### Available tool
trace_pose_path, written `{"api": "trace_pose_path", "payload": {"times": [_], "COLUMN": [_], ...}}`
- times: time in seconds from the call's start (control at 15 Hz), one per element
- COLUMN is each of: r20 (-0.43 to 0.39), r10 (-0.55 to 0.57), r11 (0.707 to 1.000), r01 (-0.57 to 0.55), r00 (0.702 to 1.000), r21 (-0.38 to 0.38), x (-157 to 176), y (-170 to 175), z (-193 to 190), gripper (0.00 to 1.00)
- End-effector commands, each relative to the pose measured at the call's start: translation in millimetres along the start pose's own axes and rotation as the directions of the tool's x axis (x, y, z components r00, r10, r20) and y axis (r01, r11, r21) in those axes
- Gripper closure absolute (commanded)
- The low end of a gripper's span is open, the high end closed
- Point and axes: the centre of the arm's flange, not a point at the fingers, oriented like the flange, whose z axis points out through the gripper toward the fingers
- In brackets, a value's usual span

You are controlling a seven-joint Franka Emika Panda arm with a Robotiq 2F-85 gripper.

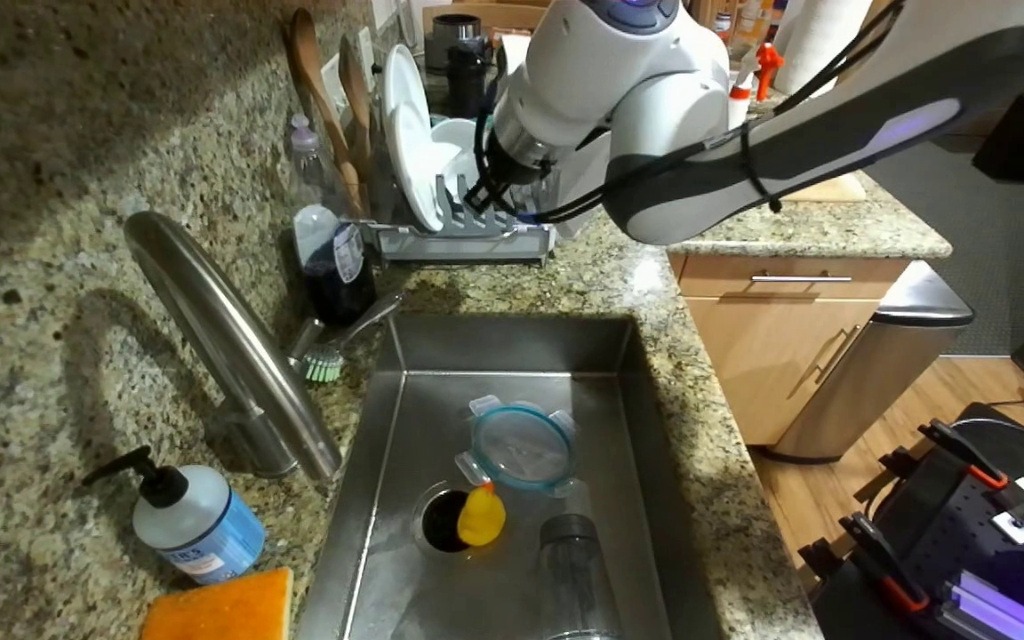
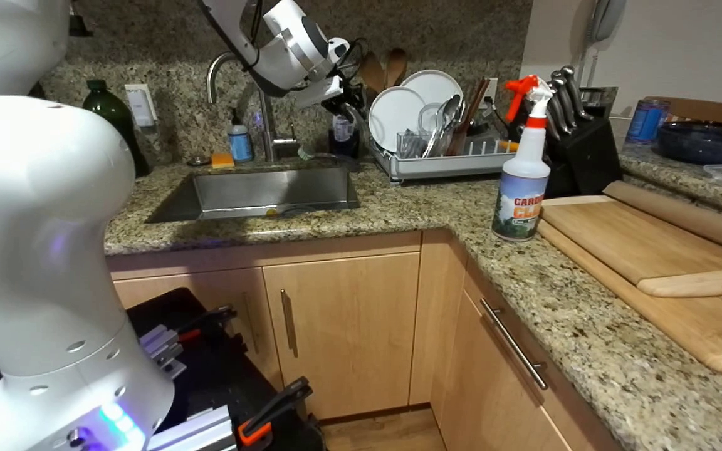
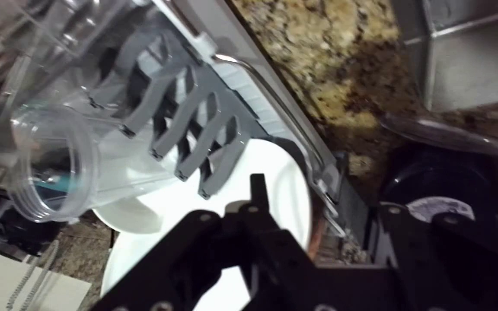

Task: Move the spray bottle to the left, open the faucet

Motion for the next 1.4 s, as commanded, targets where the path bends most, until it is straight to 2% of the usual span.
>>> {"api": "trace_pose_path", "payload": {"times": [0.0, 0.2, 0.47, 0.67, 0.87, 1.0, 1.07, 1.13, 1.2, 1.27, 1.33], "r20": [-0.11, -0.186, -0.229, -0.21, -0.149, -0.084, -0.044, -0.013, -0.071, -0.058, -0.06], "r10": [0.093, 0.201, 0.349, 0.459, 0.555, 0.595, 0.589, 0.579, 0.582, 0.586, 0.586], "r11": [0.986, 0.947, 0.857, 0.759, 0.639, 0.551, 0.528, 0.513, 0.563, 0.549, 0.554], "r01": [-0.076, -0.143, -0.211, -0.259, -0.304, -0.329, -0.344, -0.352, -0.339, -0.344, -0.345], "r00": [0.99, 0.962, 0.909, 0.863, 0.819, 0.8, 0.807, 0.815, 0.81, 0.808, 0.808], "r21": [0.15, 0.287, 0.47, 0.597, 0.707, 0.767, 0.777, 0.783, 0.753, 0.762, 0.757], "x": [23.3, 37.9, 51.1, 49.8, 45.5, 44.8, 42.2, 40.1, 32.9, 31.2, 29.9], "y": [-39.3, -65.6, -92.6, -103.5, -110.4, -118.9, -121.4, -122.3, -132.5, -132.7, -131.0], "z": [-7.8, -25.3, -28.2, -12.9, 4.1, 12.0, 15.1, 19.6, -7.2, -3.1, 0.3], "gripper": [0.22, 0.0, 0.0, 0.0, 0.0, 0.0, 0.0, 0.0, 0.0, 0.0, 0.0]}}
